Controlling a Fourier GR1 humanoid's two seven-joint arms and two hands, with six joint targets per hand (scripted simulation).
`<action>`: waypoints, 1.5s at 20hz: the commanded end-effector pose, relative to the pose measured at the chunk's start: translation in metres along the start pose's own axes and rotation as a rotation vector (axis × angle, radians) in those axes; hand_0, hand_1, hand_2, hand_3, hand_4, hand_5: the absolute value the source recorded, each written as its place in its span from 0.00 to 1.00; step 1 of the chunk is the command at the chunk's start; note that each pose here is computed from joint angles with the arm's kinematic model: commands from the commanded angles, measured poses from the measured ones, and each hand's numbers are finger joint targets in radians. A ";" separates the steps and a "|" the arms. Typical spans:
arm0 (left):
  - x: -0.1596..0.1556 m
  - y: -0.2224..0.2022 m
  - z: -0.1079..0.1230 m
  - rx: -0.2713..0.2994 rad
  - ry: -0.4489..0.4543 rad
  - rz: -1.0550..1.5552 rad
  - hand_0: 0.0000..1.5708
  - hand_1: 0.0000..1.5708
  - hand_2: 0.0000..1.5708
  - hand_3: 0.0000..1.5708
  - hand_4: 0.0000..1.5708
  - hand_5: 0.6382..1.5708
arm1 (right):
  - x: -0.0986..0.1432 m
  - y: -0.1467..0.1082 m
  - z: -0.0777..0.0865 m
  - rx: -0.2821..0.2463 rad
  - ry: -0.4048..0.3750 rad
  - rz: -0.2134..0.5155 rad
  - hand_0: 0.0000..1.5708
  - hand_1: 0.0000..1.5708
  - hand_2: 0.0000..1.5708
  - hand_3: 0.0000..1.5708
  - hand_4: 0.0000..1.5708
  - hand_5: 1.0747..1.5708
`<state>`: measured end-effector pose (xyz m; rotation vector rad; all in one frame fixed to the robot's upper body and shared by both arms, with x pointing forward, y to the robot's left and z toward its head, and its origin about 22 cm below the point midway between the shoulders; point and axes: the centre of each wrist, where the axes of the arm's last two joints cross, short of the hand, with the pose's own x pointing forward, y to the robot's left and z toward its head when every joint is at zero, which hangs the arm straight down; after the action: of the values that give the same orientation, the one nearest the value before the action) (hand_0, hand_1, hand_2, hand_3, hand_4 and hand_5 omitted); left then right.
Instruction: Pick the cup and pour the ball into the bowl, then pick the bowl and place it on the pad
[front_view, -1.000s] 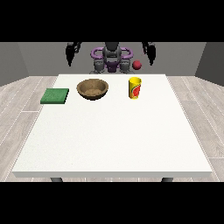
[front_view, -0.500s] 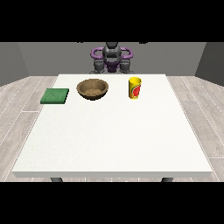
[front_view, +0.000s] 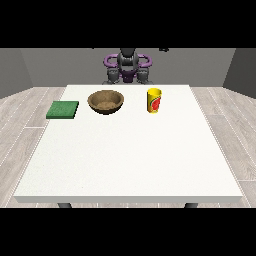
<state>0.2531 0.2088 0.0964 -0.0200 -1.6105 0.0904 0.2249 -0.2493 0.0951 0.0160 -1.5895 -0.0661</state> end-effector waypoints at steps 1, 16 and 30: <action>0.014 -0.012 -0.023 -0.011 -0.110 -0.018 0.00 0.00 0.00 0.00 0.38 0.98 | 0.001 0.016 -0.009 0.034 -0.129 -0.022 0.00 0.00 0.00 0.00 0.46 0.95; -0.095 0.045 -0.042 -0.026 -0.258 -0.102 0.00 0.00 0.00 0.00 0.12 0.89 | 0.002 -0.048 -0.042 0.025 -0.285 -0.023 0.00 0.00 0.00 0.00 0.43 0.98; -0.158 0.054 -0.065 0.015 -0.154 -0.110 0.00 0.00 0.00 0.00 0.13 0.85 | -0.022 -0.069 -0.046 0.034 -0.223 0.004 0.00 0.00 0.00 0.00 0.43 0.98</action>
<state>0.3234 0.2455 -0.0447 0.0855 -1.7929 0.0064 0.2686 -0.3158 0.0737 0.0469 -1.8191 -0.0346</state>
